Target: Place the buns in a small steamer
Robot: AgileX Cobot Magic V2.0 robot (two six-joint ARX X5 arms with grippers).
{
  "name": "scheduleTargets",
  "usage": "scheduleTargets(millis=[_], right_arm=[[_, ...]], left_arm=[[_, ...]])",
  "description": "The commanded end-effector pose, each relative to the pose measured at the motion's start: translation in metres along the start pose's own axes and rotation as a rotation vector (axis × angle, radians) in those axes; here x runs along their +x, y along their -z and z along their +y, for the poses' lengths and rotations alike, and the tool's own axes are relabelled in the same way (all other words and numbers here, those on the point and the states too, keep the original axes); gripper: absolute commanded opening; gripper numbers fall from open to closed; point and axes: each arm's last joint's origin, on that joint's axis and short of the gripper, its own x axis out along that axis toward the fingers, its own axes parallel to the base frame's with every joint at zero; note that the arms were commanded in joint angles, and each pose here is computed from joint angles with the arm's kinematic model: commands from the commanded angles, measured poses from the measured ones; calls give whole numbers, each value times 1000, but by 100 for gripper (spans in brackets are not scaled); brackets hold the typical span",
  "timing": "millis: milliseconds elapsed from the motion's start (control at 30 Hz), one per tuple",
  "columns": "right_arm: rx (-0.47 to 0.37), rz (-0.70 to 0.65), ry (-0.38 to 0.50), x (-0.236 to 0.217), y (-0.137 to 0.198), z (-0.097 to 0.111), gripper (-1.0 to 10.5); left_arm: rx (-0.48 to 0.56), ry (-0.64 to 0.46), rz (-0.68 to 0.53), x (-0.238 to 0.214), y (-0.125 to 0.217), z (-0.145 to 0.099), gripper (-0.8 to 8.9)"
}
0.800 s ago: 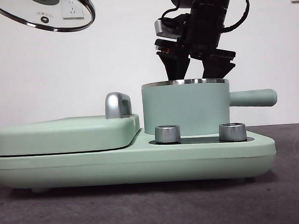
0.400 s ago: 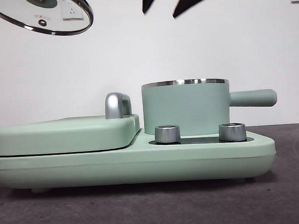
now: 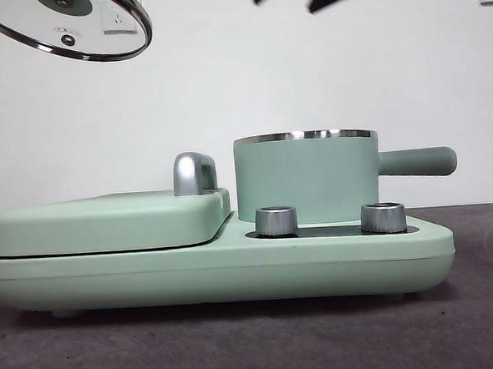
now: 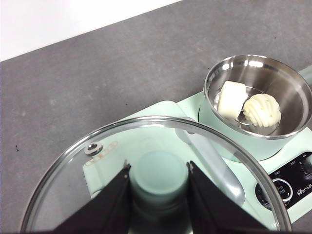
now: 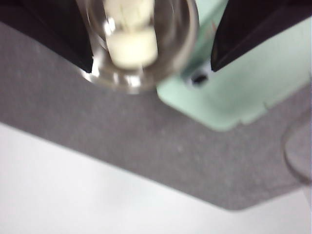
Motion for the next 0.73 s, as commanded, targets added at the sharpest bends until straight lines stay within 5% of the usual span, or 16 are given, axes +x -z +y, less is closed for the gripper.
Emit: scheduleTargets(millis=[33, 333, 733], right_arm=[[24, 9, 1, -16, 23, -1, 373], [158, 29, 5, -81, 85, -10, 369], [249, 71, 14, -139, 108, -17, 369]], left_arm=[[-6, 0, -45, -4, -7, -1, 11], [-3, 35, -57, -2, -8, -3, 11], [-3, 180, -93, 39, -19, -24, 11]])
